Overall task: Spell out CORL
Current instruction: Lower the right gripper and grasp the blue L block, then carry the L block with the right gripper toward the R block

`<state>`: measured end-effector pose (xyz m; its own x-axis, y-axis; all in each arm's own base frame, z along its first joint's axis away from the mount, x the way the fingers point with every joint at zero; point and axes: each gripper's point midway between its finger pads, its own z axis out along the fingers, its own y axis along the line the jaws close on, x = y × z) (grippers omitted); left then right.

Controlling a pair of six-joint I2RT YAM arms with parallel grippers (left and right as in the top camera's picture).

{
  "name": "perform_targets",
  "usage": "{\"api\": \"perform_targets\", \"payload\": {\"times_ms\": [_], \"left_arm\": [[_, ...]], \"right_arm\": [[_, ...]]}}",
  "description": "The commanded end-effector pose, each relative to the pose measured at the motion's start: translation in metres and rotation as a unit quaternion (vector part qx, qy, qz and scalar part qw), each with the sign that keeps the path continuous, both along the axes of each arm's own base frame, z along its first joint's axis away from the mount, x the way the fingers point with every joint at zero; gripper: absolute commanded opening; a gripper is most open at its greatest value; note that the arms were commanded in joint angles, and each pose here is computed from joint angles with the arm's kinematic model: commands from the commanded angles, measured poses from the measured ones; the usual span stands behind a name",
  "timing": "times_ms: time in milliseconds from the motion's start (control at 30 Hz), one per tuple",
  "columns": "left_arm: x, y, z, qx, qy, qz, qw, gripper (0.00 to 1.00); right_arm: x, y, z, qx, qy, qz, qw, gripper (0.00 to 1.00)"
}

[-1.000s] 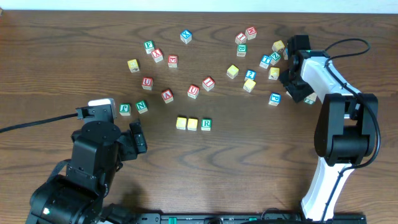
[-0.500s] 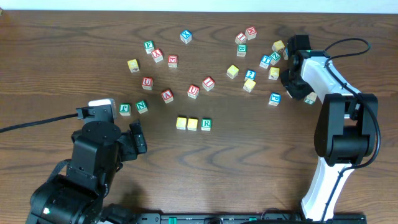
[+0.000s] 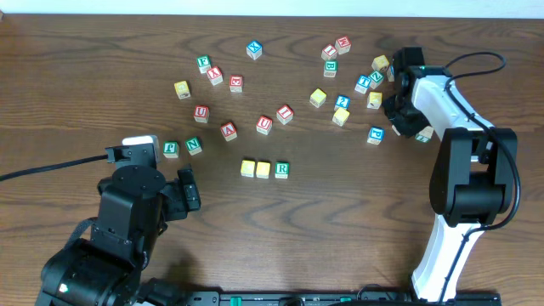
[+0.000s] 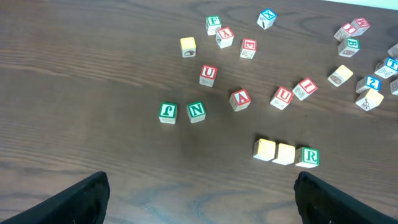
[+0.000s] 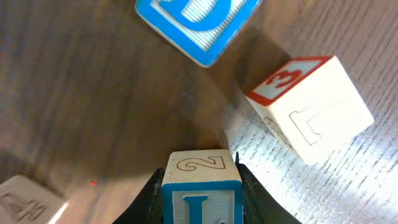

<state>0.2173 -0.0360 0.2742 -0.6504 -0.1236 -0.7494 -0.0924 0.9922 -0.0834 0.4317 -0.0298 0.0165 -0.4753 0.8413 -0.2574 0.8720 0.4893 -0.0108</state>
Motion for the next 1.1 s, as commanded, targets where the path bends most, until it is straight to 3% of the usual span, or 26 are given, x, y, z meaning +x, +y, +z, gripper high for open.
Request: {"api": "perform_targets", "payload": {"times_ms": [0,333,633,800,1067], "left_arm": [[0.0,0.003,0.003,0.008,-0.002,0.003,1.0,0.93],[0.0,0.003,0.003,0.008,-0.002,0.003,1.0,0.93],[0.0,0.003,0.003,0.008,-0.002,0.003,1.0,0.93],[0.0,0.003,0.002,0.008,-0.002,0.003,1.0,0.93],[0.0,0.003,0.002,0.008,-0.001,0.003,1.0,0.93]], "right_arm": [[0.018,0.0,0.024,-0.006,-0.016,0.029,0.999,0.17],[0.04,0.024,0.096,-0.014,-0.026,0.152,0.988,0.11],[0.042,0.105,0.148,-0.023,-0.052,0.29,0.955,0.11],[0.019,0.17,0.179,-0.024,-0.079,0.374,0.924,0.1],[-0.033,0.22,0.206,-0.021,-0.071,0.444,0.893,0.05]]}}
